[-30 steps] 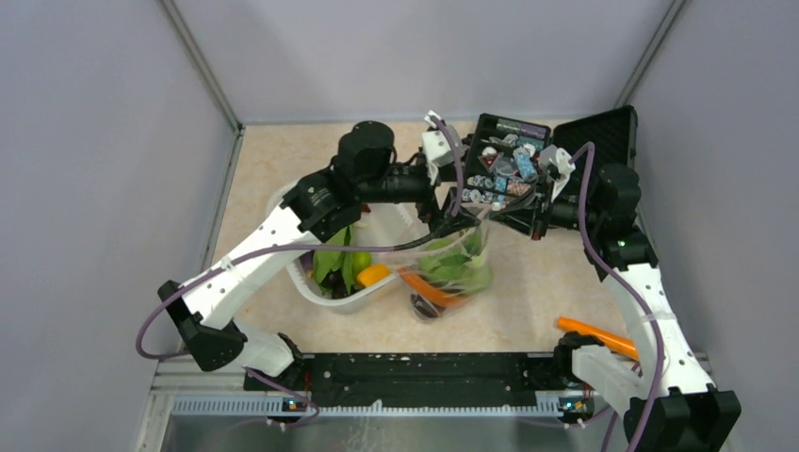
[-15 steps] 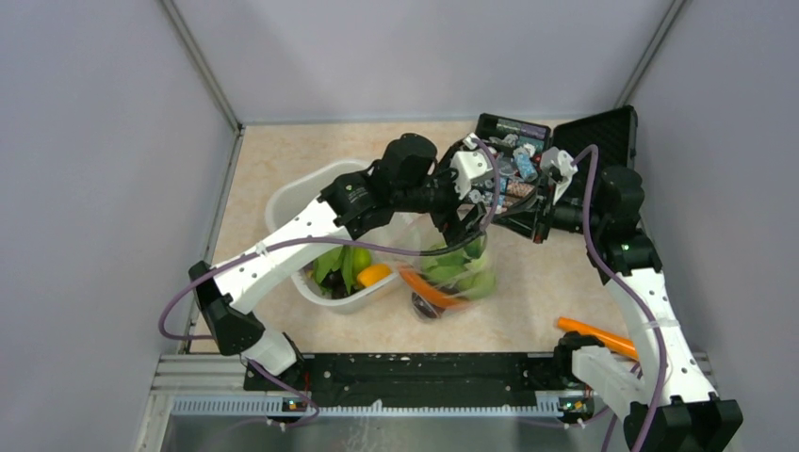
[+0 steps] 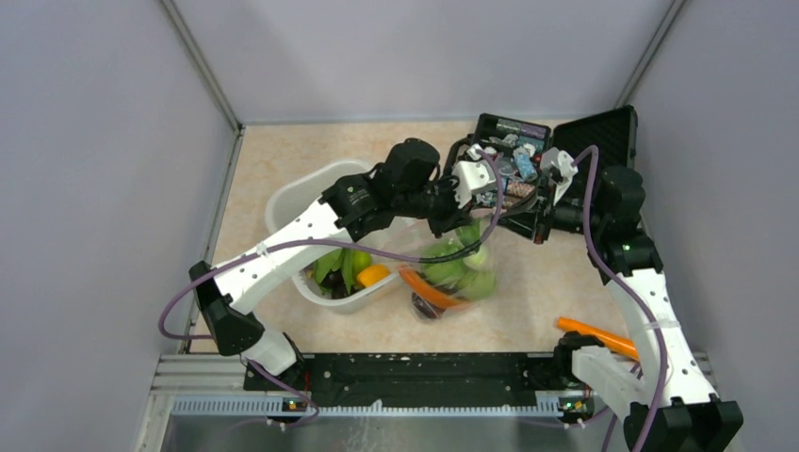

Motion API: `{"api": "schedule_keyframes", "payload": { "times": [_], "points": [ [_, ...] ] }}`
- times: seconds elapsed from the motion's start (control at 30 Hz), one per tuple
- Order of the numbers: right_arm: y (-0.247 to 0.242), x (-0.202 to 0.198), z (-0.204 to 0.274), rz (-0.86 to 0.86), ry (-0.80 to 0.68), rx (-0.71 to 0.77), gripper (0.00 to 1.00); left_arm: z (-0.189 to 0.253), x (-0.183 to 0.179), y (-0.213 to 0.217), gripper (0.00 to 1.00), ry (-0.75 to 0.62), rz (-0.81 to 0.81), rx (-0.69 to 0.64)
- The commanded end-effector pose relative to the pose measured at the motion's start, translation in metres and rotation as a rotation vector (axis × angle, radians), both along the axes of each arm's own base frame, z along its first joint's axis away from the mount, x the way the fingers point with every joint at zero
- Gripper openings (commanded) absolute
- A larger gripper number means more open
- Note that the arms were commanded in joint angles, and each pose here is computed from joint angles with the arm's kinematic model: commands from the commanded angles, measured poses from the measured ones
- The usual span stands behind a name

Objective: Place the food in the zip-top bag and seal the zipper
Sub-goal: Zip the zipper food storage bag at the center of the board.

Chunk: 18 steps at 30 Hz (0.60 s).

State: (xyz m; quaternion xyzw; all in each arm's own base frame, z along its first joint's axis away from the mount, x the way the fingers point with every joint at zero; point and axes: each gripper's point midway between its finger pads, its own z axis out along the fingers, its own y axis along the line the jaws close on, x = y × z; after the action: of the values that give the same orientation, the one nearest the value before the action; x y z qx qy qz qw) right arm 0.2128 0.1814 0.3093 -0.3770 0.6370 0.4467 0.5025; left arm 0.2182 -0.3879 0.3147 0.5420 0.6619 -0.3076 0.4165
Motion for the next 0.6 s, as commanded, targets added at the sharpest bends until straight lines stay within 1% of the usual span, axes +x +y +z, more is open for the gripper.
{"api": "schedule_keyframes", "payload": {
  "times": [0.0, 0.1, 0.17, 0.2, 0.23, 0.3, 0.4, 0.47, 0.57],
  "points": [
    [0.003, -0.014, 0.029, 0.050, -0.118, 0.010, 0.00, 0.020, -0.005, 0.001, 0.14, -0.038, -0.014, -0.060],
    [0.003, -0.015, 0.029, 0.046, -0.124, 0.009, 0.00, 0.021, -0.009, 0.002, 0.04, -0.037, -0.031, -0.069],
    [0.003, -0.015, 0.030, 0.047, -0.134, 0.009, 0.00, 0.023, -0.012, 0.001, 0.03, -0.033, -0.050, -0.082],
    [0.003, -0.015, 0.030, 0.048, -0.135, 0.010, 0.00, 0.024, -0.015, 0.000, 0.00, -0.030, -0.063, -0.092],
    [0.003, -0.016, 0.030, 0.049, -0.134, 0.011, 0.03, 0.025, -0.018, -0.001, 0.00, -0.026, -0.081, -0.101],
    [0.003, -0.016, 0.029, 0.055, -0.136, 0.011, 0.14, 0.027, -0.024, -0.004, 0.00, -0.014, -0.111, -0.115],
    [0.003, -0.015, 0.027, 0.050, -0.146, 0.010, 0.22, 0.029, -0.029, -0.007, 0.00, -0.002, -0.143, -0.129],
    [0.003, -0.015, 0.025, 0.052, -0.154, 0.011, 0.23, 0.029, -0.030, -0.008, 0.00, 0.003, -0.150, -0.131],
    [0.005, -0.021, 0.024, 0.091, -0.165, 0.019, 0.20, 0.029, -0.030, -0.008, 0.00, 0.001, -0.150, -0.132]
  ]
}}
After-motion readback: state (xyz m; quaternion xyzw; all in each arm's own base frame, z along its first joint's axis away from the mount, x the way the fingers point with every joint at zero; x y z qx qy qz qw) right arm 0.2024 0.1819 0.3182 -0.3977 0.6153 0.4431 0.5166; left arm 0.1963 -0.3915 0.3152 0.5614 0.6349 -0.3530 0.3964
